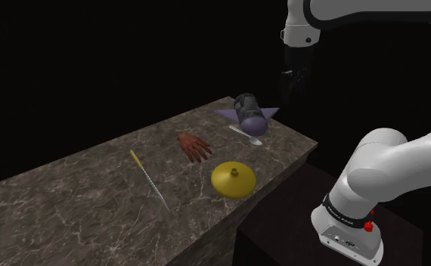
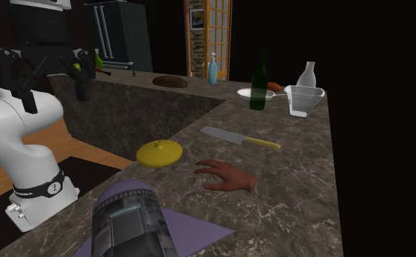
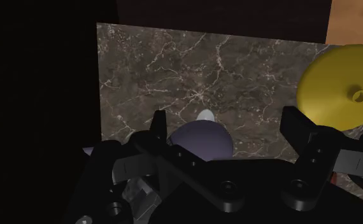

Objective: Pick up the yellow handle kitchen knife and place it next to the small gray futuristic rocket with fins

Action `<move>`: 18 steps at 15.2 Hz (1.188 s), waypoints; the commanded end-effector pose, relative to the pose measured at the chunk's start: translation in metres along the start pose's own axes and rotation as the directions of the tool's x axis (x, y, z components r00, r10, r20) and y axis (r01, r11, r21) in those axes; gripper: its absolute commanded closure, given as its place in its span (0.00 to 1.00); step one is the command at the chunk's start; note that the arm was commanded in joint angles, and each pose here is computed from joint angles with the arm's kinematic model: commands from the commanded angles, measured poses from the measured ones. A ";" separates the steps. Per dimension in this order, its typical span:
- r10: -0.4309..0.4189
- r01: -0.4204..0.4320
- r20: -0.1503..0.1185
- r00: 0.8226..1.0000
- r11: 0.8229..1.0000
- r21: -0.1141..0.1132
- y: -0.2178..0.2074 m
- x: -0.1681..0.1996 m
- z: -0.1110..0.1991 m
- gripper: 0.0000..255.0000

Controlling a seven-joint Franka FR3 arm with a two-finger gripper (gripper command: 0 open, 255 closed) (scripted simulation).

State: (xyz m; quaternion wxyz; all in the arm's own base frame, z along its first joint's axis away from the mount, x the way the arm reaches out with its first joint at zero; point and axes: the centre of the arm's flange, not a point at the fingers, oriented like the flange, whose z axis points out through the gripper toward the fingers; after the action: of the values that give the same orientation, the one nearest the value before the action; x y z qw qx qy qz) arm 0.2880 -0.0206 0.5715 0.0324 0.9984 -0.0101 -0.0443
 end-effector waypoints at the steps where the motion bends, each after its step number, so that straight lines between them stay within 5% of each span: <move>1: 0.000 0.000 0.000 1.000 1.000 0.000 0.000 0.000 0.000 0.00; 18: 0.052 -0.052 -0.025 0.998 0.998 0.030 -0.181 0.103 0.067 0.00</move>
State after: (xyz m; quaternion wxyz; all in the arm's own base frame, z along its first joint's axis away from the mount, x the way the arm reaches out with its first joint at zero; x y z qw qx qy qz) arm 0.3809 0.1437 0.4891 0.0204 0.9987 -0.0344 -0.0320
